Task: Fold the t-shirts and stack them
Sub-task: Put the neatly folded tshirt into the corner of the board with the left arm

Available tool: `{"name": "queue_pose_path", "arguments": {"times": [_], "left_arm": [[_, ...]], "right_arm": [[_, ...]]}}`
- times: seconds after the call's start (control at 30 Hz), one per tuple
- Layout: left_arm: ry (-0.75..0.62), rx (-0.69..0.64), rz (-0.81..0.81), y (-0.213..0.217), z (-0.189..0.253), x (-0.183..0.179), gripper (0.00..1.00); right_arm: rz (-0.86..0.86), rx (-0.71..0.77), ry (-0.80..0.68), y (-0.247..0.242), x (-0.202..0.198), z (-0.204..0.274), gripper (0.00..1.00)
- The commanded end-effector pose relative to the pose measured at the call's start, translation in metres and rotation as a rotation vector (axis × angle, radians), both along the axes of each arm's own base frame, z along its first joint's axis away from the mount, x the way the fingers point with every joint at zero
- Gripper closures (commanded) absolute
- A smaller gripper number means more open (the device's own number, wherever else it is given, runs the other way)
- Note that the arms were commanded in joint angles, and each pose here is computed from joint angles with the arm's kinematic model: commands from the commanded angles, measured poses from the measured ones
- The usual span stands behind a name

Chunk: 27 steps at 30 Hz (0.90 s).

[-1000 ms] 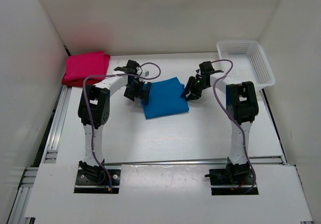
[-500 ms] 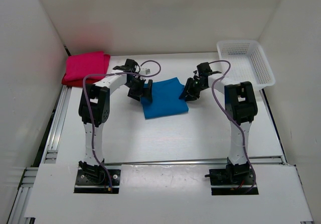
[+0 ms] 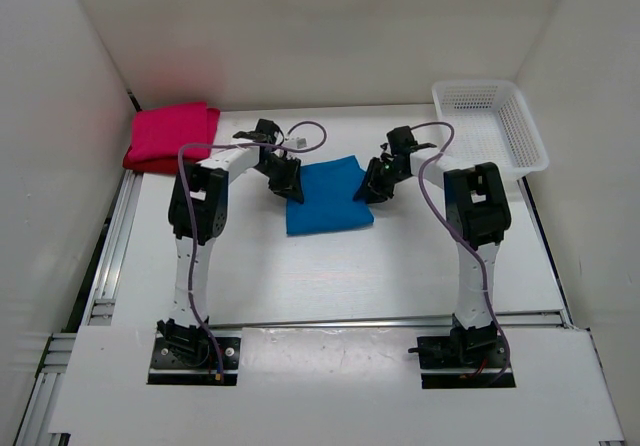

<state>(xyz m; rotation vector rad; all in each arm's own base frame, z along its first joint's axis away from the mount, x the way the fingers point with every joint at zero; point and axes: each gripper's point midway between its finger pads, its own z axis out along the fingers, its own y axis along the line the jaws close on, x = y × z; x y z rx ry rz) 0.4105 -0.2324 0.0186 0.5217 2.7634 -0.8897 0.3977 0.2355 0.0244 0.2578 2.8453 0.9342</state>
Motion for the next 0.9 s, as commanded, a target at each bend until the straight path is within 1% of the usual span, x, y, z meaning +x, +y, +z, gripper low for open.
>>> {"name": "queue_pose_path", "arguments": {"times": [0.0,0.03,0.13,0.2,0.23,0.27,0.3,0.33,0.4,0.43,0.5,0.53,0.6,0.67,0.87], "left_arm": [[0.142,0.064,-0.024,0.009,-0.05,-0.027,0.73],[0.145,0.065,-0.024,0.009,-0.047,-0.026,0.9],[0.1,0.088,0.023,0.026,-0.038,-0.003,0.9],[0.045,0.126,0.073,0.046,-0.017,0.017,0.9],[0.009,0.223,0.101,0.061,-0.017,0.026,0.9],[-0.056,0.27,0.133,0.072,-0.002,0.047,0.9],[-0.067,0.334,0.151,0.083,0.003,0.05,0.9],[-0.111,0.435,0.186,0.101,0.007,0.06,0.9],[-0.162,0.536,0.225,0.119,0.01,0.072,0.9],[-0.237,0.632,0.278,0.138,0.02,0.086,0.9],[-0.293,0.74,0.319,0.155,0.02,0.092,0.9],[-0.341,0.839,0.368,0.173,0.027,0.1,0.9],[-0.393,0.909,0.418,0.186,0.029,0.11,0.9],[-0.445,0.967,0.48,0.2,0.039,0.123,0.9],[-0.595,1.01,0.684,0.239,0.092,0.167,0.9]], "right_arm": [[0.025,-0.034,0.054,0.004,-0.02,-0.018,0.64],[0.025,-0.037,0.062,0.003,-0.023,-0.02,0.64],[0.029,-0.028,0.063,0.003,-0.025,-0.017,0.64],[0.029,-0.024,0.052,0.003,-0.027,-0.01,0.64],[0.029,-0.021,0.043,0.003,-0.026,-0.007,0.64],[0.032,-0.029,0.025,0.001,-0.026,-0.002,0.64],[0.023,-0.028,0.023,-0.003,-0.026,0.0,0.64],[0.019,-0.035,0.01,-0.004,-0.024,0.003,0.64],[-0.005,-0.04,-0.006,-0.014,-0.022,0.012,0.64],[0.0,-0.053,-0.016,-0.016,-0.022,0.014,0.63],[-0.003,-0.055,-0.024,-0.022,-0.021,0.018,0.63],[0.002,-0.069,-0.018,-0.024,-0.023,0.017,0.63],[-0.002,-0.074,-0.03,-0.025,-0.02,0.023,0.63],[0.008,-0.076,-0.038,-0.025,-0.019,0.026,0.63],[-0.005,-0.084,-0.04,-0.029,-0.015,0.027,0.63]]}}
